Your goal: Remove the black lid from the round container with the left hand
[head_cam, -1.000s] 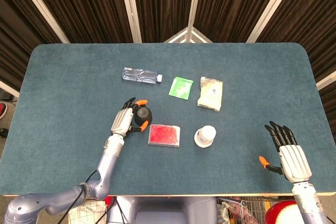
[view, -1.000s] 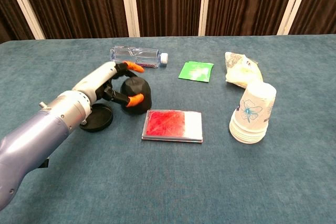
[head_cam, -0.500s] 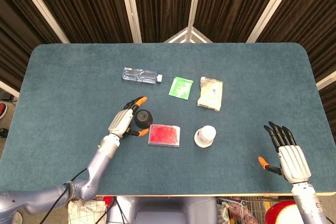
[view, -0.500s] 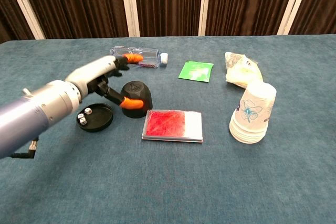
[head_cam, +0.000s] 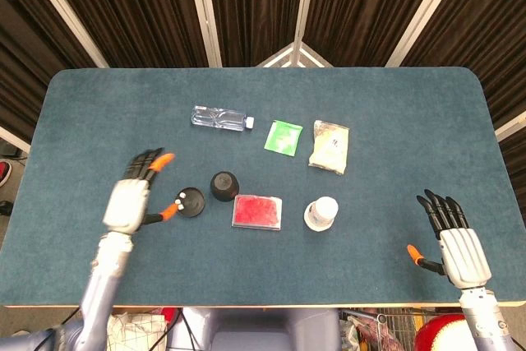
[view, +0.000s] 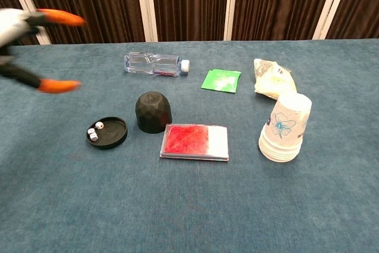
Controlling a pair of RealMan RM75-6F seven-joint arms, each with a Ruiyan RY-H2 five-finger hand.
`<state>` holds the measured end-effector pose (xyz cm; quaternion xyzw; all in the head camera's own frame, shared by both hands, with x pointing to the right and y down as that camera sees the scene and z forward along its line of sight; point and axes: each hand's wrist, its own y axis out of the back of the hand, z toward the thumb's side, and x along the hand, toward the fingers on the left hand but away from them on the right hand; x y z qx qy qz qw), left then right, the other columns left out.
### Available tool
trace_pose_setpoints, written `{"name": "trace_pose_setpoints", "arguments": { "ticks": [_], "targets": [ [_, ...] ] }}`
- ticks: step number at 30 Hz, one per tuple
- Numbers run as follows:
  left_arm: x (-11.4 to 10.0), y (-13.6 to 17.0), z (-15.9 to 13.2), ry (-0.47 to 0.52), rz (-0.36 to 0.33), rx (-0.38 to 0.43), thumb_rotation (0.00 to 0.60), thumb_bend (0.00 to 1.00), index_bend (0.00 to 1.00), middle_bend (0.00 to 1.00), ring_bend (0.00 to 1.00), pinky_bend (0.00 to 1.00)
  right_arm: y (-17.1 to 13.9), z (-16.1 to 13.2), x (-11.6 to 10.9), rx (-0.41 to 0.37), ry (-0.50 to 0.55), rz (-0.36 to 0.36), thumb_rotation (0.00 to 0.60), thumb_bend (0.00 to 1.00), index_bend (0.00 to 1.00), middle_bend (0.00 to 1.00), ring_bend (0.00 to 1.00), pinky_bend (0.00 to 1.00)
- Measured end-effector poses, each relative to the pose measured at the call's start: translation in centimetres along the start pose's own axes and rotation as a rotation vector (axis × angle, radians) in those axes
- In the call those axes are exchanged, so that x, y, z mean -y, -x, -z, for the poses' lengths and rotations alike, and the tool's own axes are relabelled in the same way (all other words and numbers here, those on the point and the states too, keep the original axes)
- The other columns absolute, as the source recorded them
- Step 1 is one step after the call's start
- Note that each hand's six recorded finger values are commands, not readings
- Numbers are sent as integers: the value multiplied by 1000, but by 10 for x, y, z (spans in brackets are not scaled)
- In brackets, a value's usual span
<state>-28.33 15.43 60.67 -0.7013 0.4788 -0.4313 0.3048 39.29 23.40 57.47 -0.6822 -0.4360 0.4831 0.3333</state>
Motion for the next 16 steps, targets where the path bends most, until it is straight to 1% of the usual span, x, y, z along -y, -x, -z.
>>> {"name": "trace_pose_setpoints", "arguments": {
  "ticks": [1, 2, 3, 6, 9, 12, 14, 16],
  "targets": [
    [-10, 12, 11, -45, -34, -37, 600, 324, 191, 102, 0, 0, 0, 0, -1, 0, -6, 3, 600, 289, 68, 24, 68, 11],
    [-15, 19, 17, -64, -49, -57, 600, 329, 192, 110, 0, 0, 0, 0, -1, 1, -12, 6, 600, 289, 68, 24, 68, 11],
    [-24, 34, 29, -96, -74, -98, 600, 332, 194, 115, 0, 0, 0, 0, -2, 1, -20, 11, 600, 288, 68, 24, 68, 11],
    [-42, 67, 54, -158, -109, -189, 600, 337, 204, 131, 0, 0, -1, 1, -6, 4, -35, 29, 600, 288, 68, 24, 68, 11],
    [-58, 95, 76, -192, -141, -270, 600, 352, 212, 149, 0, 0, -2, 3, -10, 9, -61, 49, 600, 289, 68, 24, 68, 11],
    [-68, 109, 88, -184, -157, -308, 600, 354, 220, 165, 0, 0, -2, 5, -13, 16, -93, 63, 600, 289, 68, 24, 68, 11],
    [-76, 115, 92, -189, -166, -311, 600, 354, 226, 170, 0, 0, -1, 6, -14, 19, -114, 73, 600, 289, 68, 24, 68, 11],
    [-83, 121, 95, -173, -168, -315, 600, 354, 228, 173, 0, 0, -1, 7, -15, 25, -130, 83, 600, 289, 68, 24, 68, 11]
  ]
}}
